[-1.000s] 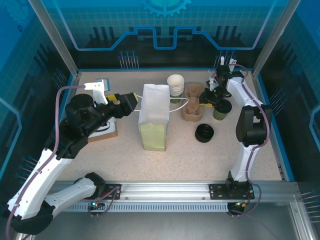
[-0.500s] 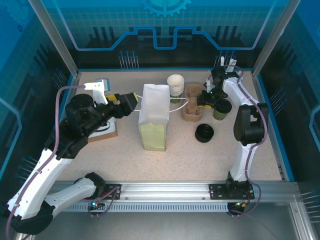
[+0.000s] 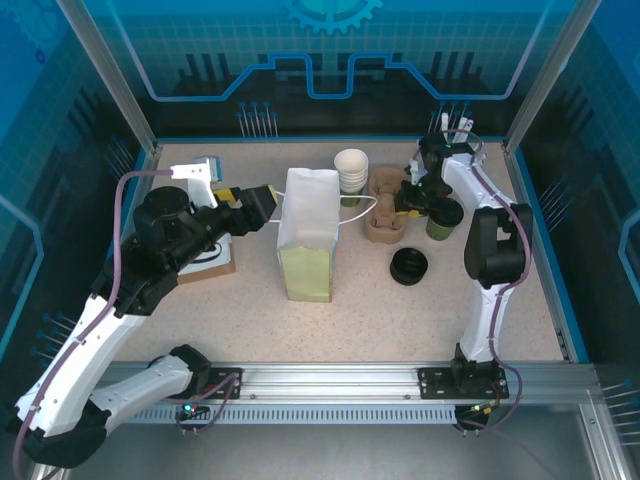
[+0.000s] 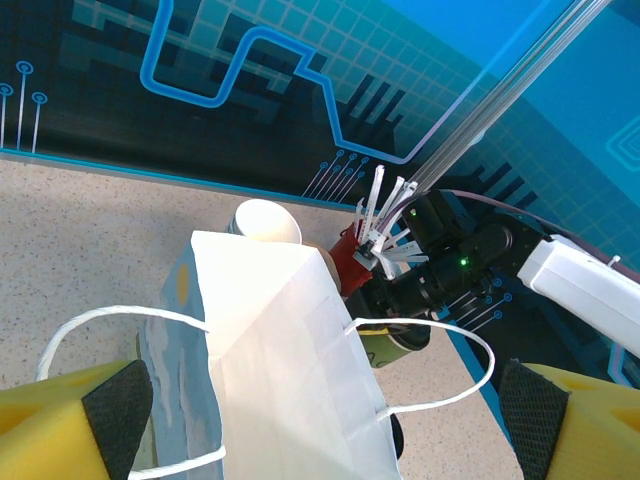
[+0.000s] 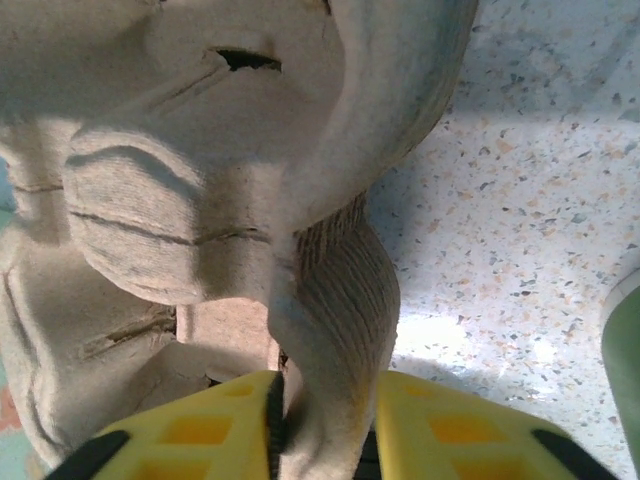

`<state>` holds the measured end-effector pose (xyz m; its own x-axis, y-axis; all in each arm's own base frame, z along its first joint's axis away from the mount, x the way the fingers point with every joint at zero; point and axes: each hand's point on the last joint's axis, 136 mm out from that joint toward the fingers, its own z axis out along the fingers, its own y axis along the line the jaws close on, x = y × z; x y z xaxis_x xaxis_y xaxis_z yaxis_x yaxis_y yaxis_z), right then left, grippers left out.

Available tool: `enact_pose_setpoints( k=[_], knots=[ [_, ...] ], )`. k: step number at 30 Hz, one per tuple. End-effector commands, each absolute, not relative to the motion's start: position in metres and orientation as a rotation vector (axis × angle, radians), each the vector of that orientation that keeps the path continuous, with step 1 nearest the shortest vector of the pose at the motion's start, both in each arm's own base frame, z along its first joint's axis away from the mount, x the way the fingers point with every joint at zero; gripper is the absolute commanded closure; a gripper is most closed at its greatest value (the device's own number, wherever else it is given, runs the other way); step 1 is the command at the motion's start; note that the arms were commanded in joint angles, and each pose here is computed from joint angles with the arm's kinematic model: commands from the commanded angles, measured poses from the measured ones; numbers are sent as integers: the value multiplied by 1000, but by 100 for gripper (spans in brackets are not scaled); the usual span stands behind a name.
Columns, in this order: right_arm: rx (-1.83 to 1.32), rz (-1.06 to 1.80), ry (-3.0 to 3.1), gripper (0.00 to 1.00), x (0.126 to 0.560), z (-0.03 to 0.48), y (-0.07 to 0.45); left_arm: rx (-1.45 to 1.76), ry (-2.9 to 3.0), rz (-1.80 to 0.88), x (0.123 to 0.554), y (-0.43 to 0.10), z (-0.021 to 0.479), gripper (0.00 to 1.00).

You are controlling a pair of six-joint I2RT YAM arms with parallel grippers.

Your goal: Pack the takeout coffee

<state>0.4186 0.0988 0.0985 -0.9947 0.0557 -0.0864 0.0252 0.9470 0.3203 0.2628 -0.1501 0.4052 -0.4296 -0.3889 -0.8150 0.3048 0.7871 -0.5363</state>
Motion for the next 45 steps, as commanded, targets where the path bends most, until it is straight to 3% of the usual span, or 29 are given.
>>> enact_pose_setpoints(
  k=[1,21,27,34,39,45],
  knots=[
    [41,458,3027,75,416,101,101,-46,1851,-770,262,-151,407,7],
    [-33,313,3057,77,410,115,88,-50,1855,-775,263,-151,405,7],
    [-57,276,3074,67,407,112,86,-49,1854,-776,262,-152,405,7],
    [-166,109,2953,53,408,151,76,-36,1847,-755,259,-147,410,7],
    [-423,184,2849,53,388,176,104,-29,1836,-723,251,-139,411,7],
    [-775,339,2750,49,345,169,143,-30,1847,-692,240,-129,402,6]
  ],
)
